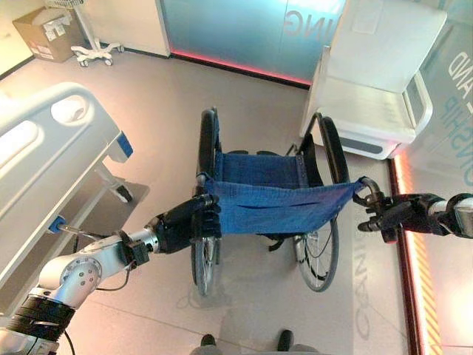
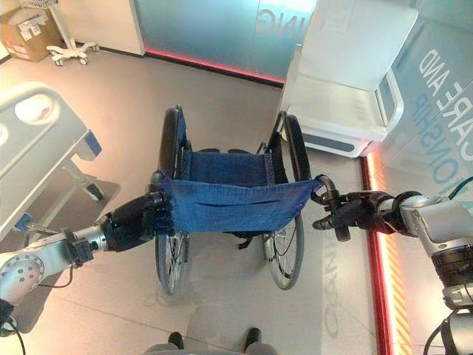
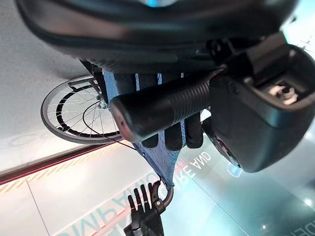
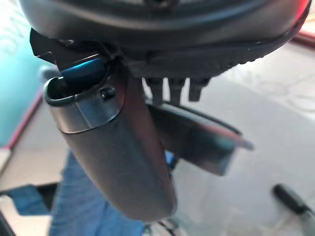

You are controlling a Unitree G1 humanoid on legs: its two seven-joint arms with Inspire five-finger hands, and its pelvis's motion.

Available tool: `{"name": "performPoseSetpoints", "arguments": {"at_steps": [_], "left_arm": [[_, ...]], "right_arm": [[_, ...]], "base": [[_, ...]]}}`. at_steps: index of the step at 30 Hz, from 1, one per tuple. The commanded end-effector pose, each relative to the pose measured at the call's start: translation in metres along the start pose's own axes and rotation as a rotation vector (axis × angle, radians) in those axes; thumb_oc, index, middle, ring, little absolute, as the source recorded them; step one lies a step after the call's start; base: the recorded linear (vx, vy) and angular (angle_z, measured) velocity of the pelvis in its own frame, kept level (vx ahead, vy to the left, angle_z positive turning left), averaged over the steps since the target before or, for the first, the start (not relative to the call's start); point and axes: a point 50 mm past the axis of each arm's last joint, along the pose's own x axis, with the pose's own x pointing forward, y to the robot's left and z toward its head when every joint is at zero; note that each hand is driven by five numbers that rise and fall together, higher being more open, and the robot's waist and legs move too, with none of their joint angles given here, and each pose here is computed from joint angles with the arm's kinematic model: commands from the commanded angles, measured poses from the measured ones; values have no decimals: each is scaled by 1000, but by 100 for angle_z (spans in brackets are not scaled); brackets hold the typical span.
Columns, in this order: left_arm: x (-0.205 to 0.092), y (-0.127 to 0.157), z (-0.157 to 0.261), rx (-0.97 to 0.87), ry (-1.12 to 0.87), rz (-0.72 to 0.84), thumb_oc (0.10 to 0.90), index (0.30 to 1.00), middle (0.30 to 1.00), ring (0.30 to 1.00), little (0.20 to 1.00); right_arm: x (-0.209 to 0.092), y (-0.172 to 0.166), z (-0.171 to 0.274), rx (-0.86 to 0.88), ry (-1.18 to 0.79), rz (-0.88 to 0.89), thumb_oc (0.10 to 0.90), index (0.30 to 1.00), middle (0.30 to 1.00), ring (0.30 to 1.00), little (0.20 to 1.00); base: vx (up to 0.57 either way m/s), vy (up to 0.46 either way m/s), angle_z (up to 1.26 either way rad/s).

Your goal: Push the wheelchair next to the bed

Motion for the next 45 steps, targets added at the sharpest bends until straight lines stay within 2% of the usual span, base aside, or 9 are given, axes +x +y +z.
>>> {"name": "performPoseSetpoints", "arguments": {"at_steps": [1,2,3,4,12,30,45], "left_arm": [[2,-57,86,169,-350,-323,400,300,300,300,300],[2,-57,85,169,-350,-324,400,300,300,300,300],[2,-58,85,170,-350,-326,400,300,300,300,300],[2,-59,84,169,-351,-328,400,300,300,300,300],[3,-60,84,162,-350,-327,400,300,300,300,300],[5,-54,92,149,-320,-318,400,300,300,300,300],[5,-46,86,112,-361,-281,400,300,300,300,300]], "right_arm": [[-25,-26,8,-91,42,-130,800,900,900,900,900],[-24,-25,6,-91,47,-127,706,759,759,759,759],[-22,-24,5,-90,48,-130,494,441,441,441,441],[-21,-23,5,-87,43,-131,400,300,300,300,300],[-18,-16,19,-46,-73,-164,400,300,300,300,300],[-36,-24,73,120,-303,-285,400,300,300,300,300],[-27,-14,86,26,-340,-213,400,300,300,300,300]], "base": [[0,0,0],[0,0,0],[0,0,0],[0,0,0],[0,0,0],[5,-25,0],[17,-178,-2]]}}
